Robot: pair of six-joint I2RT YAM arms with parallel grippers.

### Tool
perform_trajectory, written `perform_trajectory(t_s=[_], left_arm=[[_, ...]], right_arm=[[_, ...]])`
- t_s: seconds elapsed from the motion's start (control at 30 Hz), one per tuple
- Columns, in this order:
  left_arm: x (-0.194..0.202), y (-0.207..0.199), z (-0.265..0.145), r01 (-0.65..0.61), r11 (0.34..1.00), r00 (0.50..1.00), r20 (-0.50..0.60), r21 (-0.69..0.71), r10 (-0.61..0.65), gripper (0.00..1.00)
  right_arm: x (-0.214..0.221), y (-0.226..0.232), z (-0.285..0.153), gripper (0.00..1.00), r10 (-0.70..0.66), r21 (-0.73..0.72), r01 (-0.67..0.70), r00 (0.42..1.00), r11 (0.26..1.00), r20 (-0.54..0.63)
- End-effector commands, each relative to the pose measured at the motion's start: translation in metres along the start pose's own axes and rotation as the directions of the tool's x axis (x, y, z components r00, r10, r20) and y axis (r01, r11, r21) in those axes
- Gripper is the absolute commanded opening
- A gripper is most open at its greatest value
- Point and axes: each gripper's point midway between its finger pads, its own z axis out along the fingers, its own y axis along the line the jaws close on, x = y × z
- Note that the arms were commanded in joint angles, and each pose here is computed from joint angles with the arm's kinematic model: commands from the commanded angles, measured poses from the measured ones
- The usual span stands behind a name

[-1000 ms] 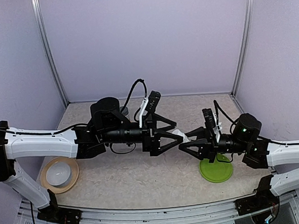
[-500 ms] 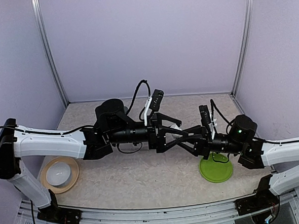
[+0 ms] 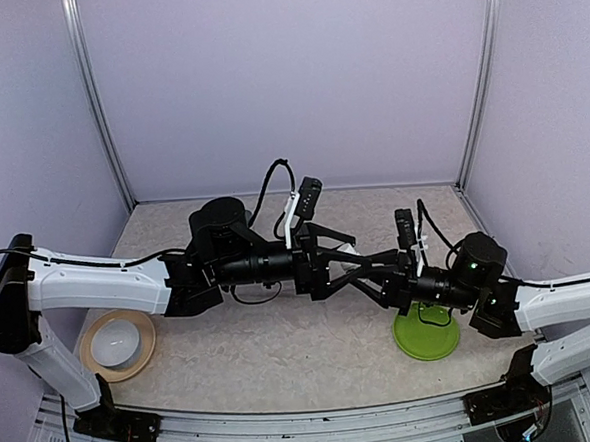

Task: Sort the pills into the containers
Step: Unscrew the lid of the pill bottle from the pill bottle.

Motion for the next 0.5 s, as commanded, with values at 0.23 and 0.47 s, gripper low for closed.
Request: perform_trajectory(t_s=[0.23,0.47], left_arm=[[-0.0089,-0.0011,-0.0118,-0.034,0.999,0.999,0.038,-0.011,0.035,0.9],[-0.0107,0.0032,-0.0112,-0.027,1.0,0.999,0.043,-0.016,0.027,0.73]], right_arm=[[-0.0034,-0.0138,-0.0137,0.09,-0.002,0.108,-0.001,1.0,0.994,0.026],[0.0024,-0.0082,-0.0096,0.09,-0.007,0.065,0.007,1.0,0.998,0.0]])
